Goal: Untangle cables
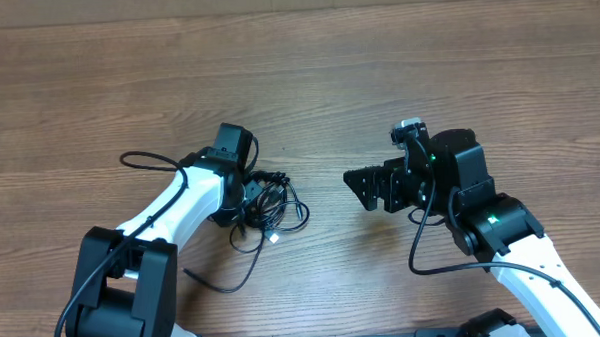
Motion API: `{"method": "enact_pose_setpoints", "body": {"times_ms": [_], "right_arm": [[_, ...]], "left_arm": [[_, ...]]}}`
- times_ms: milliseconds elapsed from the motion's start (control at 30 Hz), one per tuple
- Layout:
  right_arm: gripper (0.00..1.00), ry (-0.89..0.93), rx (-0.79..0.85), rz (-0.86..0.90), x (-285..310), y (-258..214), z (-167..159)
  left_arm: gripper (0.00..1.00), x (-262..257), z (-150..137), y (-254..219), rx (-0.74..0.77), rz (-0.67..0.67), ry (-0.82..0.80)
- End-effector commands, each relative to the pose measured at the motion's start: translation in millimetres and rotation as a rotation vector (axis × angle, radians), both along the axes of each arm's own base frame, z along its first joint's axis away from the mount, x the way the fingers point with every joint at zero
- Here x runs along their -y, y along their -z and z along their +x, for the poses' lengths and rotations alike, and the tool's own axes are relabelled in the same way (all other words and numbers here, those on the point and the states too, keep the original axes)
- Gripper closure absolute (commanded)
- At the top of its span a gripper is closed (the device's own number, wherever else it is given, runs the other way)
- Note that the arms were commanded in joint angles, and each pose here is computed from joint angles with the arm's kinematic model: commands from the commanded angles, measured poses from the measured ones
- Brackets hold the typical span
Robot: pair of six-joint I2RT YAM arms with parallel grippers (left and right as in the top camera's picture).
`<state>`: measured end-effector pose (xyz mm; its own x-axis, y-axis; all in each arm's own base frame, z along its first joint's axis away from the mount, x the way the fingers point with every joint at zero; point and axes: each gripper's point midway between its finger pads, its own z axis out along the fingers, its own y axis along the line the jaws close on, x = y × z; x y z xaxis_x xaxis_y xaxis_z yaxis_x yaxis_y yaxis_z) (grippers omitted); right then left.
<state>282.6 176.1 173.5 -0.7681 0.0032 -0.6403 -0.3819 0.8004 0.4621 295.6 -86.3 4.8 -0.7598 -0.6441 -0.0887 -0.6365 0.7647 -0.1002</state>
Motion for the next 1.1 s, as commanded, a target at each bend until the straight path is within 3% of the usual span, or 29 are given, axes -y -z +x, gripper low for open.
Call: {"method": "enact_pose_setpoints", "body": {"times_ms": [0,267,533,800,1067], "right_arm": [[0.09,-0.01,0.029,0.007,-0.9,-9.5,1.4],[0.1,-0.01,0.03,0.008,-1.0,-9.7,1.4],[0.09,-0.131,0.043,0.118,-22.5,-26.2,-9.4],[0.1,-0.285,0.084,0.249,-44.7,-52.2,-23.7],[0.11,-0.344,0.083,0.292,-51.0,-59.0,-32.3]], "left_arm": [[0.96,-5.7,-11.2,11.2,-0.039,0.026,0.0],[0.96,5.6,-7.7,1.3,-0.041,-0.036,0.006],[0.96,22.3,13.6,-56.3,0.049,-0.099,0.037],[0.96,49.3,33.9,-120.3,0.225,-0.224,0.081],[0.96,80.0,34.2,-141.4,0.244,-0.388,0.107]]}}
